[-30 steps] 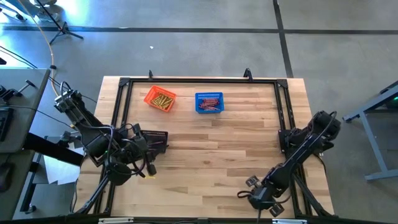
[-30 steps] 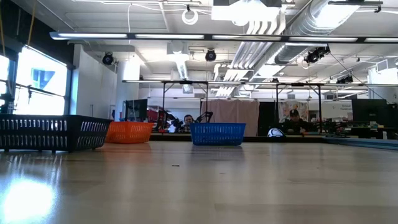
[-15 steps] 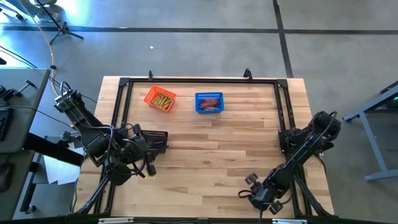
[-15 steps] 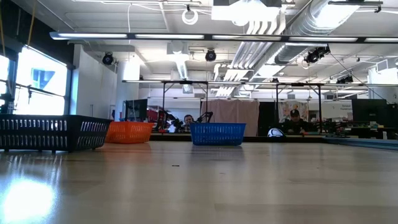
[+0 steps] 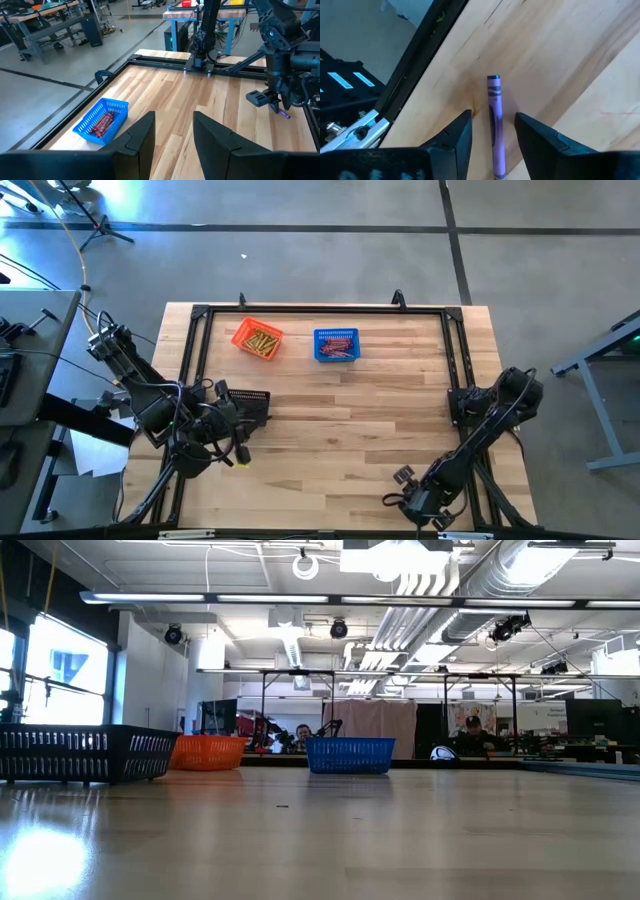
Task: Sort crayons
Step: Put the violet crayon into the black bin
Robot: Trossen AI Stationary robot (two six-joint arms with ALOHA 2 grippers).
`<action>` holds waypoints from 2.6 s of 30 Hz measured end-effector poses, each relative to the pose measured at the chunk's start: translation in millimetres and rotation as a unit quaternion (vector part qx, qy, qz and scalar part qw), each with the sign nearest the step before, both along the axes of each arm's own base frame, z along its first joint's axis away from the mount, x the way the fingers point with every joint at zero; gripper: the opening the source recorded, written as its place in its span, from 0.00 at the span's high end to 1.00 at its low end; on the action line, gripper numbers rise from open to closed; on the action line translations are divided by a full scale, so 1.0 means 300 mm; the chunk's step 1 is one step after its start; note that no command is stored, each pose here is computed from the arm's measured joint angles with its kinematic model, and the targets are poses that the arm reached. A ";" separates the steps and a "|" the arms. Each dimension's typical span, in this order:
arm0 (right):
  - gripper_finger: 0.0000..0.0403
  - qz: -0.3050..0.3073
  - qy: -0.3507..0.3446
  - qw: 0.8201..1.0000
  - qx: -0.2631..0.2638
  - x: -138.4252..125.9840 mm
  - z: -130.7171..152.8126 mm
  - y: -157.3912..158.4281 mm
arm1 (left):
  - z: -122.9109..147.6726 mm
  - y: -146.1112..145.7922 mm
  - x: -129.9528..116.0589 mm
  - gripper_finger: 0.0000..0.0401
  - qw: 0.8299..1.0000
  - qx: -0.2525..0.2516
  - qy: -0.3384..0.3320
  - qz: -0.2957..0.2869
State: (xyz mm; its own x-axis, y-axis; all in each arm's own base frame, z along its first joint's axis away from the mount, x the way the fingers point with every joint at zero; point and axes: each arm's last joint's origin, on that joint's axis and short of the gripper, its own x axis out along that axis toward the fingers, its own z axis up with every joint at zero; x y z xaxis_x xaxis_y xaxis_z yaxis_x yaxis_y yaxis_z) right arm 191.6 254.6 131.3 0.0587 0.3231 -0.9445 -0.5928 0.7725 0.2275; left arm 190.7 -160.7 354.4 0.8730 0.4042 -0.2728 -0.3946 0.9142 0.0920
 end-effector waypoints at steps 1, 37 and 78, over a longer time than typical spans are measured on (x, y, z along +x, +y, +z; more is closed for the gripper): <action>0.65 0.000 0.000 1.000 -0.002 0.000 -0.003 0.000 | 0.000 0.000 0.000 0.71 1.000 0.000 0.000 0.000; 0.98 0.011 -0.182 0.976 -0.119 0.104 0.114 -0.145 | -0.002 -0.002 0.001 0.71 1.000 -0.007 0.008 -0.013; 0.98 -0.244 -0.670 0.694 0.098 1.059 0.049 -0.799 | -0.001 -0.002 -0.001 0.71 1.000 0.001 0.002 -0.002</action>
State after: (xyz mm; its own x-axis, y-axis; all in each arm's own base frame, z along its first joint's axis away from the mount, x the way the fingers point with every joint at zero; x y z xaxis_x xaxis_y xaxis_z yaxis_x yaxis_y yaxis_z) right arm 509.4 14.8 146.1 0.9899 0.0705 0.1232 -0.0523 0.9880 -0.1453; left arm 190.5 -161.2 354.1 0.8740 0.4007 -0.2747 -0.3900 0.9159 0.0950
